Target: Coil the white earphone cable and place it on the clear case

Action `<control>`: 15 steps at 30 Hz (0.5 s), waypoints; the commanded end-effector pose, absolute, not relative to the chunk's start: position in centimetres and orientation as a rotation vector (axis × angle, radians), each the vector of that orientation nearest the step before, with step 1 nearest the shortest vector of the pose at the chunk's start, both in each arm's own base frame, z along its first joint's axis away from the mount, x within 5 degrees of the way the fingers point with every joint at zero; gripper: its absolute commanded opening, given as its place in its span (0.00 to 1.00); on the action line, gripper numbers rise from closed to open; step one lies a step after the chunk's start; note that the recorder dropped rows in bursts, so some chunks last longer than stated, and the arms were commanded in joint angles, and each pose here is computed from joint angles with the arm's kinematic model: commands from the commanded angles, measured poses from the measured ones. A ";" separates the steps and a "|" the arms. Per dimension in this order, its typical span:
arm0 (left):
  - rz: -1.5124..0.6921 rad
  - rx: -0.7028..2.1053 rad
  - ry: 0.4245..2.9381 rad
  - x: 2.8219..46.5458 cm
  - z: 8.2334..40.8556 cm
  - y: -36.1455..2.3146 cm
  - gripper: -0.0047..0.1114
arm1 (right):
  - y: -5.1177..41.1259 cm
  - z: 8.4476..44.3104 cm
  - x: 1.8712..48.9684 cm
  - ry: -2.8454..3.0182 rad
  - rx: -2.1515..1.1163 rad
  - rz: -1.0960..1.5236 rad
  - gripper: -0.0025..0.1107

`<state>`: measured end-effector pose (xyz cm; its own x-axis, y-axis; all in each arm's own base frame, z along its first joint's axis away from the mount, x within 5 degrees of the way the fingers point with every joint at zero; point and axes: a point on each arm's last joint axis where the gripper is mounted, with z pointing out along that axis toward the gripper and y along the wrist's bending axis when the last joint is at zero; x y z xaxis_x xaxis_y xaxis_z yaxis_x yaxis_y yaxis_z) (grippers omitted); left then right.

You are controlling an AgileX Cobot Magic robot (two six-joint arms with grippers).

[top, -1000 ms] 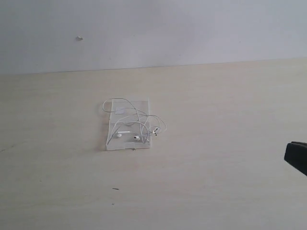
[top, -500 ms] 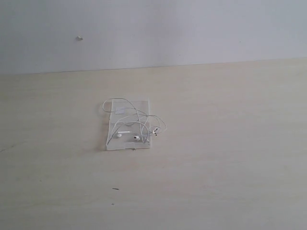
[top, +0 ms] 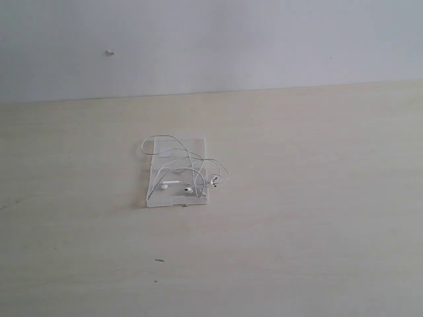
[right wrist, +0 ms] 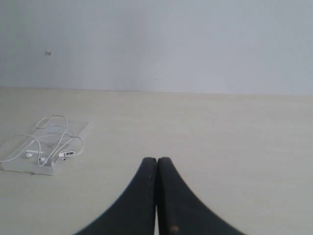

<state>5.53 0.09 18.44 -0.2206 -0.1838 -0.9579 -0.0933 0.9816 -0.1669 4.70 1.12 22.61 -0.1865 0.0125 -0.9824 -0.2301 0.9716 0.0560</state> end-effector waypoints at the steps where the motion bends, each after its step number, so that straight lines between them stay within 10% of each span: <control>1: -0.082 -0.207 1.790 5.5 18.5 0.1 0.04 | 0.9 22.4 4.5 1.746 -0.138 0.177 0.02; 15: -0.082 -0.207 1.790 5.5 18.5 0.1 0.04 | 1.0 22.4 4.5 1.751 -0.119 0.212 0.02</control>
